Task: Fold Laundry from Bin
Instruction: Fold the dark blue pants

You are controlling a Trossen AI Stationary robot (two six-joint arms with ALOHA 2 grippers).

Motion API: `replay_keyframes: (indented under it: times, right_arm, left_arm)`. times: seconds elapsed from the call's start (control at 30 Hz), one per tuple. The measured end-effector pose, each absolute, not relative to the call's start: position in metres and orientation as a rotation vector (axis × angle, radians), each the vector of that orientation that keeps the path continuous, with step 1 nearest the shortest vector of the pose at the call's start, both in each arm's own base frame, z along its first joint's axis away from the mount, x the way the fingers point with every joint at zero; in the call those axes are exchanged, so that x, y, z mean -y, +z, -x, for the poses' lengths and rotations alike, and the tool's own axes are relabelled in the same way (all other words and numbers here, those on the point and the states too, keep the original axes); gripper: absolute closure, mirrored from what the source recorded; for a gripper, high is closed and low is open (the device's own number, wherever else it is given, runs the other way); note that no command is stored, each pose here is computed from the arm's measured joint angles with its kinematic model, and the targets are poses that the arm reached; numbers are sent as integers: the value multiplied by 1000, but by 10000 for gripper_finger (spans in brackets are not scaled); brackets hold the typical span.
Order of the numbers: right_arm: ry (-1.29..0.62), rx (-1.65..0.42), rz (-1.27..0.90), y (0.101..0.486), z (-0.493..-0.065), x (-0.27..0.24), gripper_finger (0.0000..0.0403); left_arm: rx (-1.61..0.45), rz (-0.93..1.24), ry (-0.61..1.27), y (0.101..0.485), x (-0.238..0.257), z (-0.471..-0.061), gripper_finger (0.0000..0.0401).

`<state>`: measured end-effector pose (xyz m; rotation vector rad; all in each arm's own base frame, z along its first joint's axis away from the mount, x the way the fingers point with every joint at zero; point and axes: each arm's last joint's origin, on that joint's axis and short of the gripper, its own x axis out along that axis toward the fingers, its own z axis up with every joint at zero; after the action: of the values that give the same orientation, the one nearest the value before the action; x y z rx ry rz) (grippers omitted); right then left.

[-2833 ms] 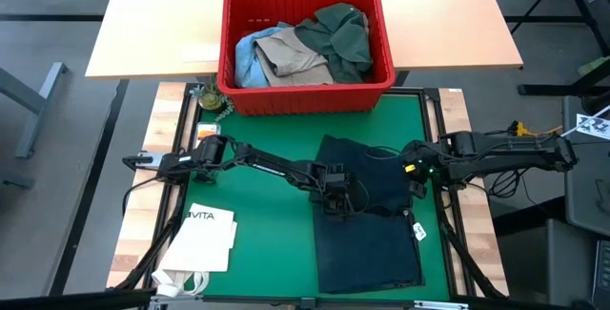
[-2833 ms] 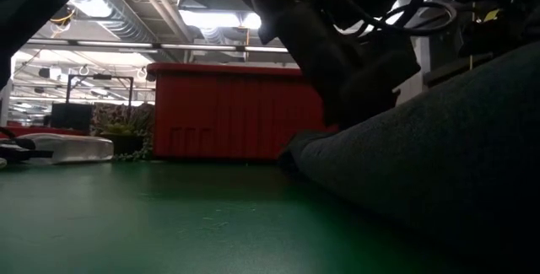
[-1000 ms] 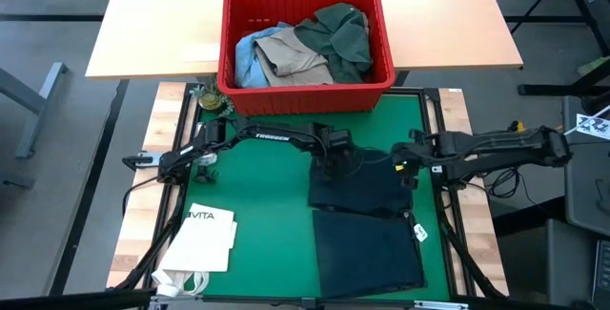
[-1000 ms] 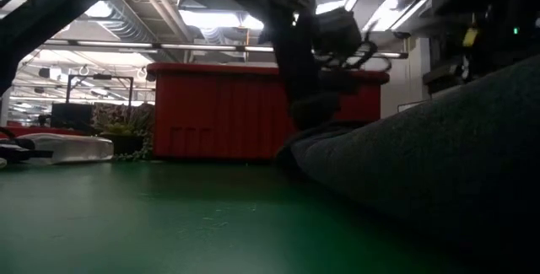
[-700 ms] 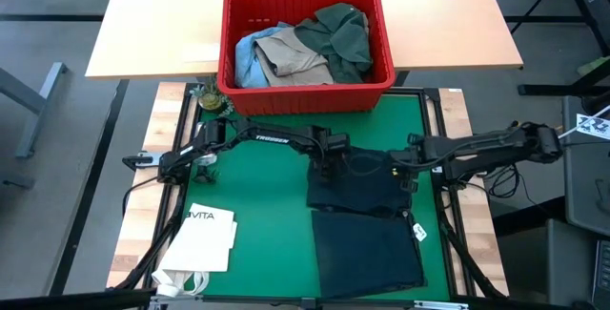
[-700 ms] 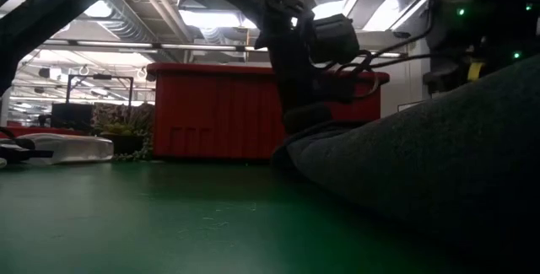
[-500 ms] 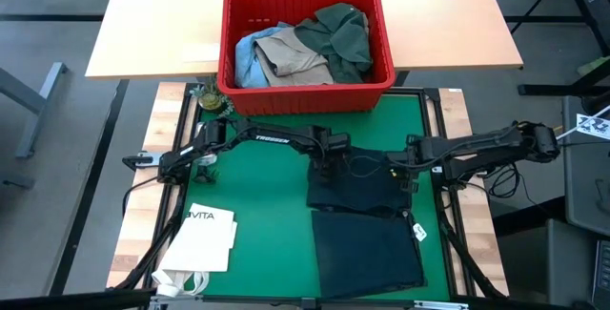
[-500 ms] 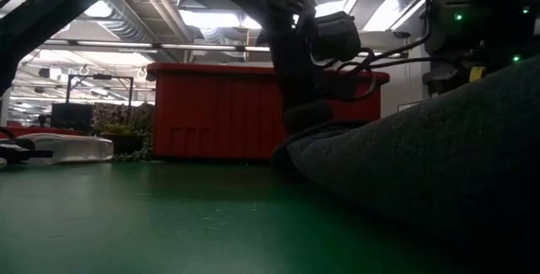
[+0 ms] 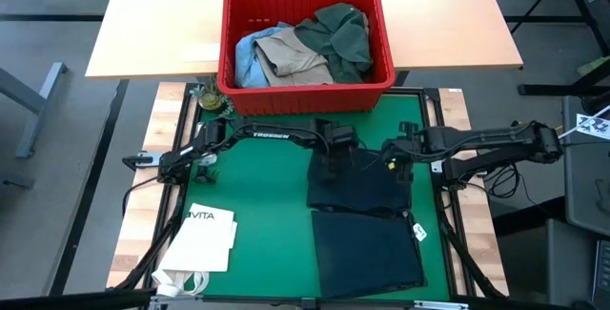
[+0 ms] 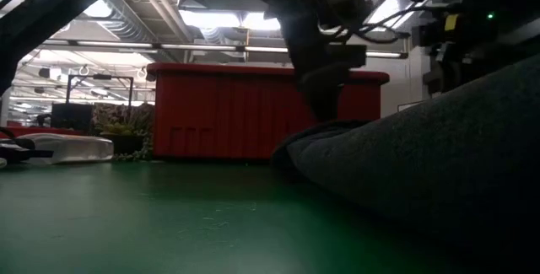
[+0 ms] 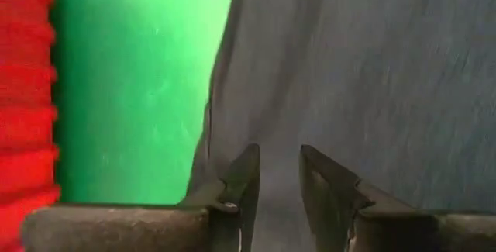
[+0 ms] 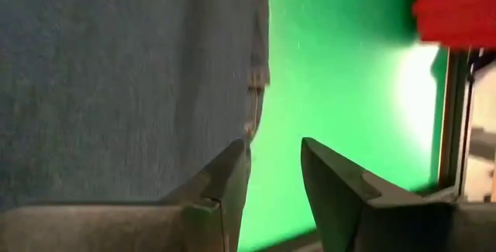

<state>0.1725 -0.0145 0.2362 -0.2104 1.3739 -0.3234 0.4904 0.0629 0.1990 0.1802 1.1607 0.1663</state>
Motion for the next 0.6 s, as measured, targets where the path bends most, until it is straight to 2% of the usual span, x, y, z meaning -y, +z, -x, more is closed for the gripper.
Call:
replay_keyframes:
  times: [0.37,0.6]
  right_arm:
    - [-269,-1361,227,205,-180,14,276]
    - [-271,-1381,228,188,-174,14,276]
  left_arm:
    - [-925,-125,157,205,-64,-511,313]
    - [-940,-125,162,172,-65,-519,313]
